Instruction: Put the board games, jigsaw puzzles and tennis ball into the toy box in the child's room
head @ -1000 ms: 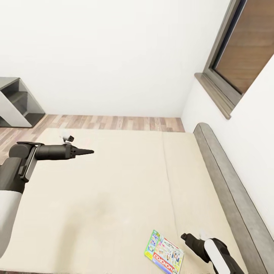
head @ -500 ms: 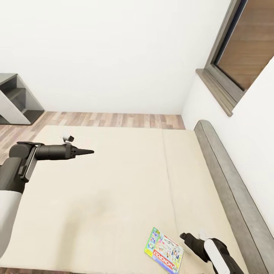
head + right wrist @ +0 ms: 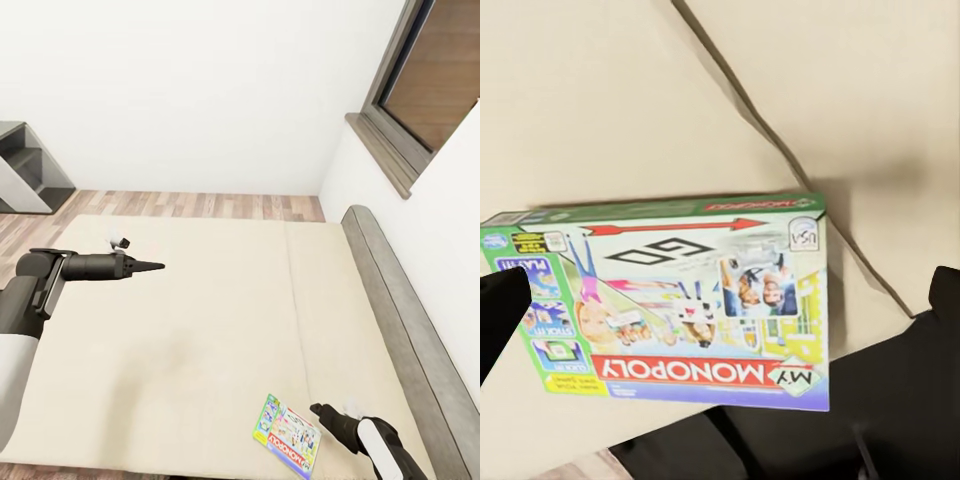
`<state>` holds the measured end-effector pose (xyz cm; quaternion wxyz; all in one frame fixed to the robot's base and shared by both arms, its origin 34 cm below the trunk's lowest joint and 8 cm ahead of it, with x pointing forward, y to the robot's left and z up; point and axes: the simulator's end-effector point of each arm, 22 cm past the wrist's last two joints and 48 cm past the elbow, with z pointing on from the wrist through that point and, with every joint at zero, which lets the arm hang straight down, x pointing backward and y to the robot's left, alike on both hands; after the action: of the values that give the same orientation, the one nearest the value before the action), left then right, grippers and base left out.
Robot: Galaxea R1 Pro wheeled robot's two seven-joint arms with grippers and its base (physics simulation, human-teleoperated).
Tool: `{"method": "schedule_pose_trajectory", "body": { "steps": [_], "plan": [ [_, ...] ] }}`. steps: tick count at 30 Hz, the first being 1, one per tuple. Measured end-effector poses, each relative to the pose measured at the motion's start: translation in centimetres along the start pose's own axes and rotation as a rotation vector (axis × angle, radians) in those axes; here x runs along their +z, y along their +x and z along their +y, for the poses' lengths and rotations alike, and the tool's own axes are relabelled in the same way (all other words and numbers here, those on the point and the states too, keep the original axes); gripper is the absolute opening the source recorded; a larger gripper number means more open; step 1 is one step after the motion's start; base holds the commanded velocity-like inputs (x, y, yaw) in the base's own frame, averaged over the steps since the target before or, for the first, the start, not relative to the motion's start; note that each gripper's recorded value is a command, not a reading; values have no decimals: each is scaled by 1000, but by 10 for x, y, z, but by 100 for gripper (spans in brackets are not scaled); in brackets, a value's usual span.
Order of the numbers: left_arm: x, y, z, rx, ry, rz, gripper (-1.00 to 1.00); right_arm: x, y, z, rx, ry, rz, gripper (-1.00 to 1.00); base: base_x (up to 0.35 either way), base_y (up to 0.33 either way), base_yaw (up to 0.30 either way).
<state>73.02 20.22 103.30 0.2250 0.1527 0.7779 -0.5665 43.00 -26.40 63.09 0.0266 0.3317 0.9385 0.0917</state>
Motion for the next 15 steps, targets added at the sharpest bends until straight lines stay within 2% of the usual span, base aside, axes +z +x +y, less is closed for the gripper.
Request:
{"method": "schedule_pose_trajectory", "body": {
  "steps": [15],
  "plan": [
    [4, 8, 13, -24, 0, 7, 100, 7, 7, -6, 3, 12, 19, 100, 0, 0, 0]
  ]
}}
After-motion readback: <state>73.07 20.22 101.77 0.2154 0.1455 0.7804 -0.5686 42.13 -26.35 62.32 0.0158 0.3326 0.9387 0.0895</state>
